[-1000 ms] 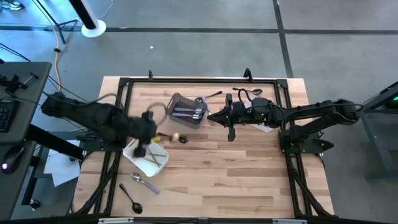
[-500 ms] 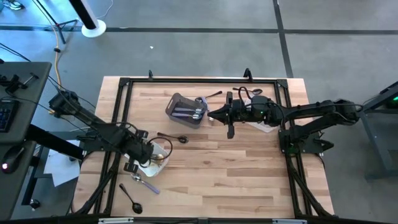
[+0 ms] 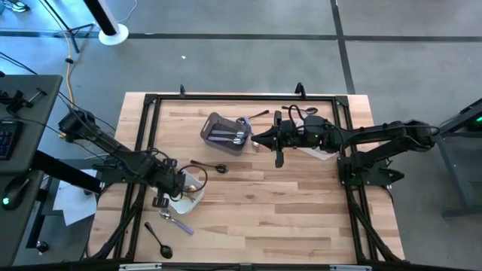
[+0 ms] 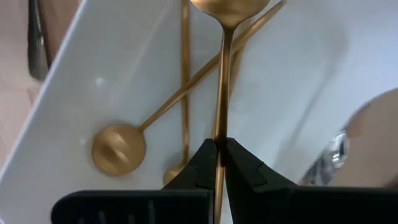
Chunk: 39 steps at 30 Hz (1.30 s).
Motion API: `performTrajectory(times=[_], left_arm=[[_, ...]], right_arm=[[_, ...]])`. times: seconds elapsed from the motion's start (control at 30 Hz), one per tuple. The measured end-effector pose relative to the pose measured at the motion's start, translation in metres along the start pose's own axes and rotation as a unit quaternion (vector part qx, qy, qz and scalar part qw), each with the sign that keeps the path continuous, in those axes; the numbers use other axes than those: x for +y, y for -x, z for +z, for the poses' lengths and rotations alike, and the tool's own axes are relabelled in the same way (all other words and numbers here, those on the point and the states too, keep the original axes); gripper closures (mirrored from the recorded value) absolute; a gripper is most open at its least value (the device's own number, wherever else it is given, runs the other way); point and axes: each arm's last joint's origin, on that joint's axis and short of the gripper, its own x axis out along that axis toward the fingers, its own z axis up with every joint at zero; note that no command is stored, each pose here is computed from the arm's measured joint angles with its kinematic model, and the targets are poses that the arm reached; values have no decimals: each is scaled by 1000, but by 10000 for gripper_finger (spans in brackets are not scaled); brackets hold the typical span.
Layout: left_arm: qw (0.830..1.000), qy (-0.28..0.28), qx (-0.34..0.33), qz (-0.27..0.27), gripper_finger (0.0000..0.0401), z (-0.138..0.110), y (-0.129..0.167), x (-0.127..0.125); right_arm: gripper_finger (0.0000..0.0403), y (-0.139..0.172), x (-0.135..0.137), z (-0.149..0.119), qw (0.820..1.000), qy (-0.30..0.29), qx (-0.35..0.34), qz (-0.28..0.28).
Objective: Sort silverware by color (type)
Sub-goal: Put the gold spoon into the white bin
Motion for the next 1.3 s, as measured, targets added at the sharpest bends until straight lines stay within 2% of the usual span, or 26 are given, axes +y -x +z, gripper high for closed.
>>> performTrajectory(times=[0.3, 0.6, 0.83, 1.1, 1.3], left_arm=[[1000, 13, 16, 0, 400, -5, -13, 9], [999, 22, 5, -31, 400, -5, -21, 8], [999, 29, 15, -26, 400, -3, -26, 7], [999, 8, 37, -22, 400, 3, -40, 4], [999, 7, 44, -16, 380, 5, -45, 3]], right_arm=[[402, 0, 0, -2, 1000, -1, 11, -1], [402, 0, 0, -2, 1000, -1, 11, 0], [402, 0, 0, -2, 1000, -1, 11, 0], [402, 0, 0, -2, 1000, -1, 11, 0], [402, 0, 0, -2, 1000, -1, 12, 0]])
